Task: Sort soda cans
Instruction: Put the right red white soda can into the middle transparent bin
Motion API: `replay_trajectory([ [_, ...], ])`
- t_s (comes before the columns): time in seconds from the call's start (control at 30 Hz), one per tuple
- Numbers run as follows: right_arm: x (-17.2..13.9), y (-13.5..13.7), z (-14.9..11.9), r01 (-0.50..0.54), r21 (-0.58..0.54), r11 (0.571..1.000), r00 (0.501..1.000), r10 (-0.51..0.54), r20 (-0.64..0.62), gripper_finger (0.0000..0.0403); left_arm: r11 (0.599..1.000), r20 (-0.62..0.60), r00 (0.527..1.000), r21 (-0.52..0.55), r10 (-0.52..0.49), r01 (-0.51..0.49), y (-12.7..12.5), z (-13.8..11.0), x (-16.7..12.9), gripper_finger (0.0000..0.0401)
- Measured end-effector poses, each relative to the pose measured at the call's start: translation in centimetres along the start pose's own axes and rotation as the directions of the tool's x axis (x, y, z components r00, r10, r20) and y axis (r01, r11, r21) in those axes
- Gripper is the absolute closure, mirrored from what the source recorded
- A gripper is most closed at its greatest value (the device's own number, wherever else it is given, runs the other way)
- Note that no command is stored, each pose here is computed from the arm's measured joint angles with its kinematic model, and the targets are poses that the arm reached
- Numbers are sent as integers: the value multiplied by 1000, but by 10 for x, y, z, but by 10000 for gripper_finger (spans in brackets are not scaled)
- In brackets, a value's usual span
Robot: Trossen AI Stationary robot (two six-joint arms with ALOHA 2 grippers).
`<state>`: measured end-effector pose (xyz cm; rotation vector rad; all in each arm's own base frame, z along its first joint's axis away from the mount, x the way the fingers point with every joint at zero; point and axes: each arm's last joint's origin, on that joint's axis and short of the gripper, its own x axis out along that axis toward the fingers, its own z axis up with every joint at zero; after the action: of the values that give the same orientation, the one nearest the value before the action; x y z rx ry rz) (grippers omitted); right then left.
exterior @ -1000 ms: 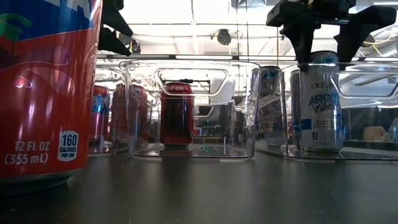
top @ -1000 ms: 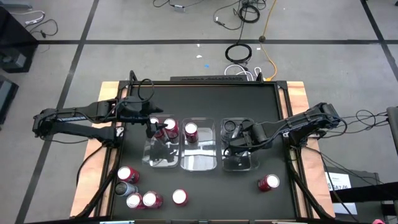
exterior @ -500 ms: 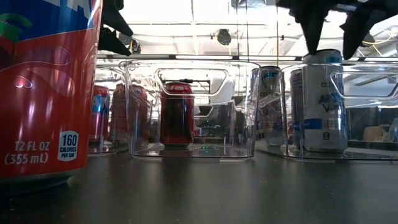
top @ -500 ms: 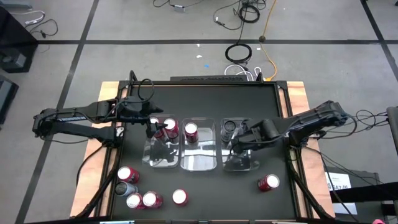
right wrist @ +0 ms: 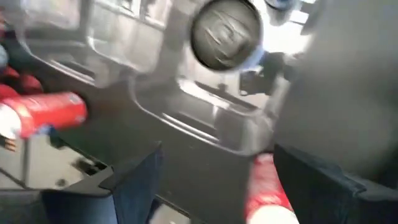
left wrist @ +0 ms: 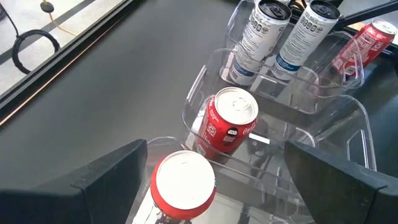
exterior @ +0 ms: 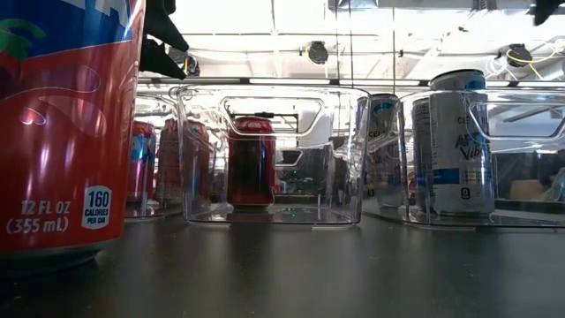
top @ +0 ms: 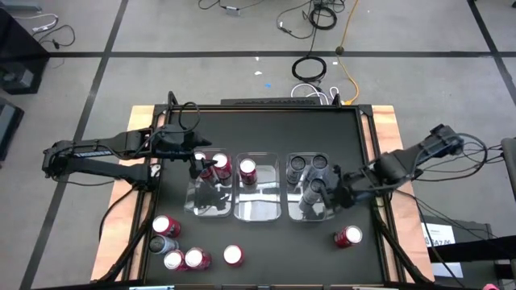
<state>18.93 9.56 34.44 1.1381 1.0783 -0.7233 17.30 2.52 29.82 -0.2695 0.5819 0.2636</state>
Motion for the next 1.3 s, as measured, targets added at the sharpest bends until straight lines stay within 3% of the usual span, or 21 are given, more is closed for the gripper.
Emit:
replay_trajectory([
  [0.27,-1,-22,-28,204,-24,979,979,-204,11,103,1000,0,1000,-1,0,0,0,0,0,16],
  [0.57,-2,-26,-44,196,-34,980,981,-196,-4,97,1000,0,1000,-1,0,0,0,0,0,16],
  [0.97,-5,-29,-58,154,-182,971,988,-153,20,9,1000,0,1000,-1,0,0,0,0,0,16],
  [1.3,-3,-28,-60,151,-214,965,989,-148,27,3,1000,0,1000,-2,0,0,0,0,0,16],
])
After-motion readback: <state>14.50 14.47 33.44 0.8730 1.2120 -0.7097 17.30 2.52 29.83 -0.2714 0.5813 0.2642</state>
